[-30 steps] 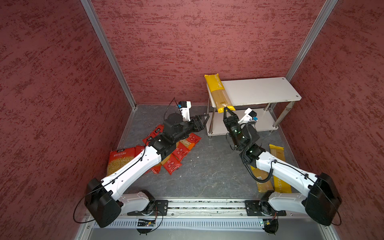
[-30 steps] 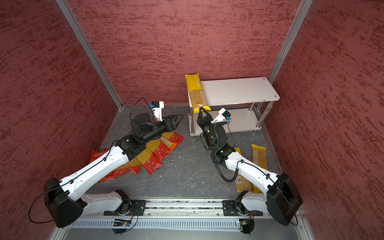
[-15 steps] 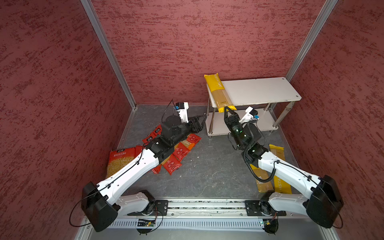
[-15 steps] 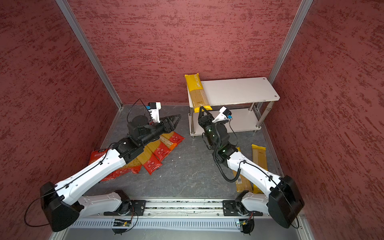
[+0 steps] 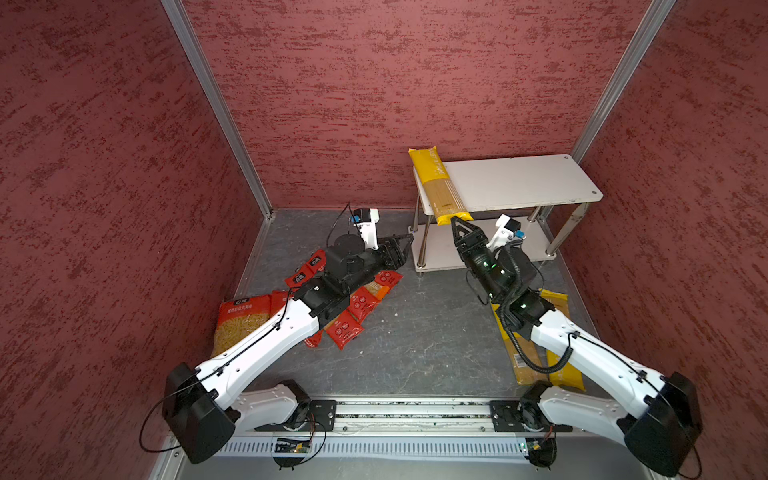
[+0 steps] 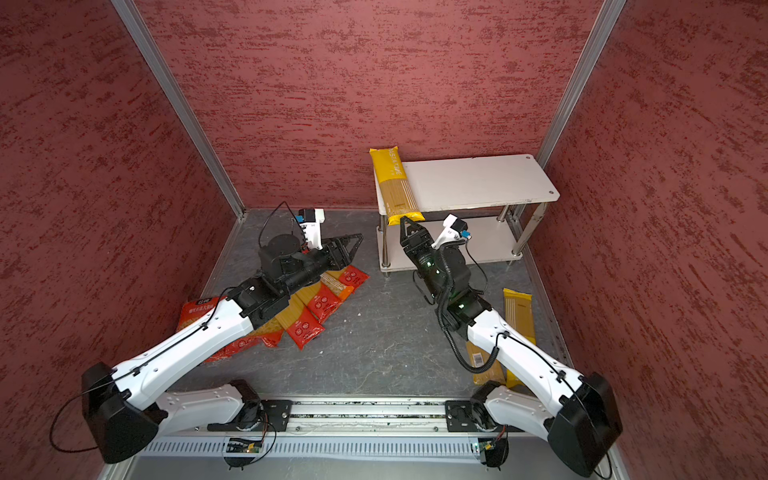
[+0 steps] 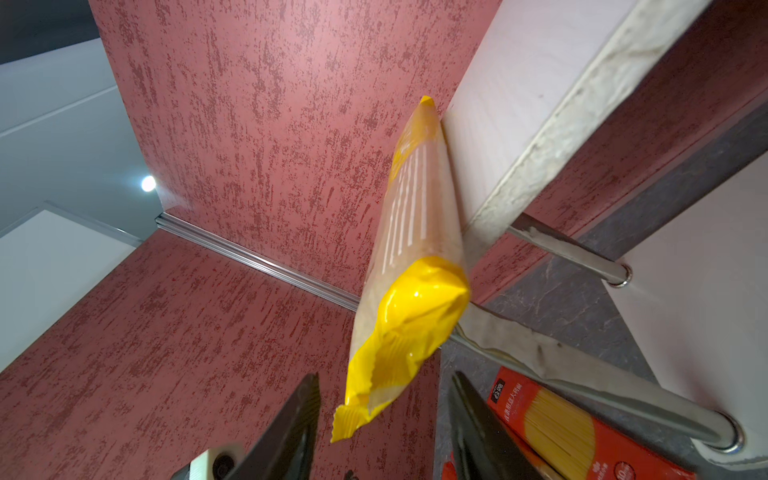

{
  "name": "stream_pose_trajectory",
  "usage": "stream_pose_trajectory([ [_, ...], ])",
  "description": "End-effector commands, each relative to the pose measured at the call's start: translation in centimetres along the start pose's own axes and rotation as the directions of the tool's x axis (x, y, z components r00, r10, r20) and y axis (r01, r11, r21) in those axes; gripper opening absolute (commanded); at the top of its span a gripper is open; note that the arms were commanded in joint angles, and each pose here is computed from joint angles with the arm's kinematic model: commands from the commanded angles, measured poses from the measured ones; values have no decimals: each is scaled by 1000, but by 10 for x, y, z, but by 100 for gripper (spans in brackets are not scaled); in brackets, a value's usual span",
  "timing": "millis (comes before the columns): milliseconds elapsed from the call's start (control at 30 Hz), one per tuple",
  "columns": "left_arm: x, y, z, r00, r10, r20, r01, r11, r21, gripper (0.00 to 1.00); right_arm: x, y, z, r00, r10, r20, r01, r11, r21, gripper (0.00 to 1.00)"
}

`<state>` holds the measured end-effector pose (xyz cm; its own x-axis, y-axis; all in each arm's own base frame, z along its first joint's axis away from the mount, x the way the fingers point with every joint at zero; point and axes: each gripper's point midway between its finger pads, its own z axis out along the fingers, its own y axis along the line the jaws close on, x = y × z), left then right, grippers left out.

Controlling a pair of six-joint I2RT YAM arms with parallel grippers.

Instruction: Place and organize the pasta boxes and bags onto the shelf

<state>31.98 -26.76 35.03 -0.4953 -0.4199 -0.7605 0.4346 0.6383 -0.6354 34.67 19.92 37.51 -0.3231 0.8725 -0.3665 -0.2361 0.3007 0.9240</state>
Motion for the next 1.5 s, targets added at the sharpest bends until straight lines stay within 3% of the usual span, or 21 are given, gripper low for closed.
stream_pose_trajectory([
  [0,2,1,3,1000,13,-1,-13,1000,11,61,4,-8,-2,999,43,-32,-42,999,23,54],
  [267,7,3,3,1000,-4,-8,5,1000,14,60,3,5,20,996,79,-41,-80,996,-27,53],
  [467,10,5,3,1000,-6,-19,6,1000,4,60,-8,16,32,991,133,-9,-133,987,-93,45],
  [667,14,11,4,1000,-7,-29,7,1000,-13,60,-12,15,37,991,137,12,-135,987,-82,45],
  [1033,14,11,8,999,-3,-36,2,1000,-14,60,-27,15,30,981,150,125,-135,983,-123,10],
  [1233,18,11,13,999,-9,-44,9,1000,-4,60,-36,12,14,944,213,250,-177,971,-160,9],
  [1467,17,14,12,999,-2,-40,2,1000,-11,61,-16,12,27,943,258,211,-227,961,-159,9],
])
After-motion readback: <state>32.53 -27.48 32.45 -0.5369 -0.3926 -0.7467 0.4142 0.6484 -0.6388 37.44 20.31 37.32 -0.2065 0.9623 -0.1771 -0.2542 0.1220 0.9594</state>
